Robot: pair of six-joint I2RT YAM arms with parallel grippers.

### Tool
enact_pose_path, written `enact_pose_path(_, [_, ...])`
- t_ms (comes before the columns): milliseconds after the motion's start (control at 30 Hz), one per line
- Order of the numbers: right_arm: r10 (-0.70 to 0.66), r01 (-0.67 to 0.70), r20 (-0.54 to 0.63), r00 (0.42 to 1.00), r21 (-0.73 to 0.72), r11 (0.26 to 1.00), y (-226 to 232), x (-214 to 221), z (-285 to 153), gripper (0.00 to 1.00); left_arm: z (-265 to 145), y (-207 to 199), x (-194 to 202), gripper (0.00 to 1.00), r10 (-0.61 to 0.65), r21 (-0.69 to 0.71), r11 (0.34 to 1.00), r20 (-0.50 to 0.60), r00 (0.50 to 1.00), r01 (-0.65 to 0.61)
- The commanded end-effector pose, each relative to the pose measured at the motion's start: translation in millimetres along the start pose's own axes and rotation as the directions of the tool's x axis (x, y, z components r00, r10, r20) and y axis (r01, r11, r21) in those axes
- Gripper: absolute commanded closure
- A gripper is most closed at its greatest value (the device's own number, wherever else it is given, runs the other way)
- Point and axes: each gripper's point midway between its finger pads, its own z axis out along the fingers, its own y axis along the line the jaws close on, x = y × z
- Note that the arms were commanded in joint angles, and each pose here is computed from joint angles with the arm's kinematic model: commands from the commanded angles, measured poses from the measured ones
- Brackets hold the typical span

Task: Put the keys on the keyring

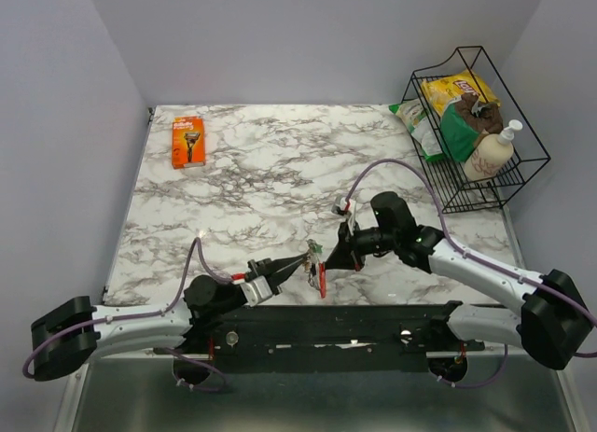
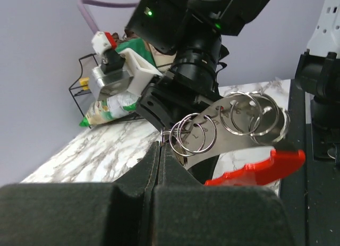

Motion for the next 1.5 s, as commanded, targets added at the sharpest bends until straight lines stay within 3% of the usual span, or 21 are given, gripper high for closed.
enact_pose_path(0, [-0.057, 0.056, 0.049, 0.997, 0.021, 0.998, 6.9, -14.9, -9.0, 0.99, -62.6, -17.0, 78.2, 1.0, 0.039, 0.028, 0.999, -0.24, 0.97, -0.033])
enact_pose_path(267, [-0.039, 0.033, 0.051, 0.998, 0.12, 0.992, -8.8, -10.1, -11.9, 0.99, -52.6, -9.8, 89.2, 1.0, 0.034, 0.002, 0.999, -0.335, 0.942, -0.035])
enact_pose_path(300, [-0.027, 0.02, 0.054, 0.998, 0.13, 0.991, -9.9, -10.3, -12.3, 0.99, -53.3, -16.2, 102.2, 1.0, 0.049, 0.037, 0.999, -0.385, 0.922, -0.037])
enact_pose_path(500, [0.015, -0.038, 0.088, 0.996, 0.267, 0.963, -27.9, -11.7, -22.9, 0.99, -23.4, -15.6, 112.4, 1.0, 0.069, 0.043, 0.997, -0.376, 0.924, -0.057])
enact_pose_path(567, [0.026, -0.058, 0.102, 0.994, 0.316, 0.947, -35.2, -10.2, -27.4, 0.99, -14.5, -15.4, 109.9, 1.0, 0.044, 0.04, 0.999, -0.337, 0.941, -0.032])
enact_pose_path(600, [0.027, -0.067, 0.12, 0.992, 0.347, 0.936, -38.8, -12.5, -32.0, 0.99, -19.0, -14.0, 124.9, 1.0, 0.025, 0.044, 0.999, -0.367, 0.93, -0.01])
enact_pose_path(667, [0.036, -0.084, 0.133, 0.99, 0.373, 0.924, -43.1, -11.1, -36.2, 0.99, -10.9, -11.8, 111.3, 1.0, -0.027, 0.041, 0.998, -0.274, 0.961, 0.04])
enact_pose_path(700, [0.046, -0.096, 0.139, 0.989, 0.381, 0.92, -44.5, -10.0, -37.4, 0.99, -16.8, -13.6, 125.8, 1.0, -0.042, 0.047, 0.997, -0.307, 0.951, 0.06])
enact_pose_path(733, [0.051, -0.102, 0.141, 0.989, 0.381, 0.919, -44.3, -8.5, -38.3, 0.99, -12.6, -2.0, 119.2, 1.0, -0.05, 0.018, 0.998, -0.261, 0.964, 0.056])
enact_pose_path(800, [0.058, -0.106, 0.141, 0.988, 0.363, 0.926, -41.4, -6.8, -37.6, 0.99, -10.9, -11.7, 135.7, 1.0, -0.065, 0.081, 0.992, -0.295, 0.953, 0.093])
enact_pose_path(1067, [0.05, -0.111, 0.163, 0.985, 0.393, 0.913, -44.4, -10.2, -45.0, 0.99, 2.7, 20.6, 145.5, 1.0, 0.01, 0.069, 0.998, -0.275, 0.961, 0.009])
enact_pose_path(1300, [0.031, -0.107, 0.181, 0.983, 0.428, 0.897, -45.0, -18.7, -54.9, 0.99, 35.9, 75.0, 111.3, 1.0, 0.124, 0.058, 0.991, -0.142, 0.982, -0.117])
enact_pose_path(1467, [0.021, -0.098, 0.176, 0.984, 0.437, 0.894, -45.2, -20.1, -57.4, 0.99, 57.5, 75.6, 120.2, 1.0, 0.182, 0.194, 0.971, -0.202, 0.962, -0.142])
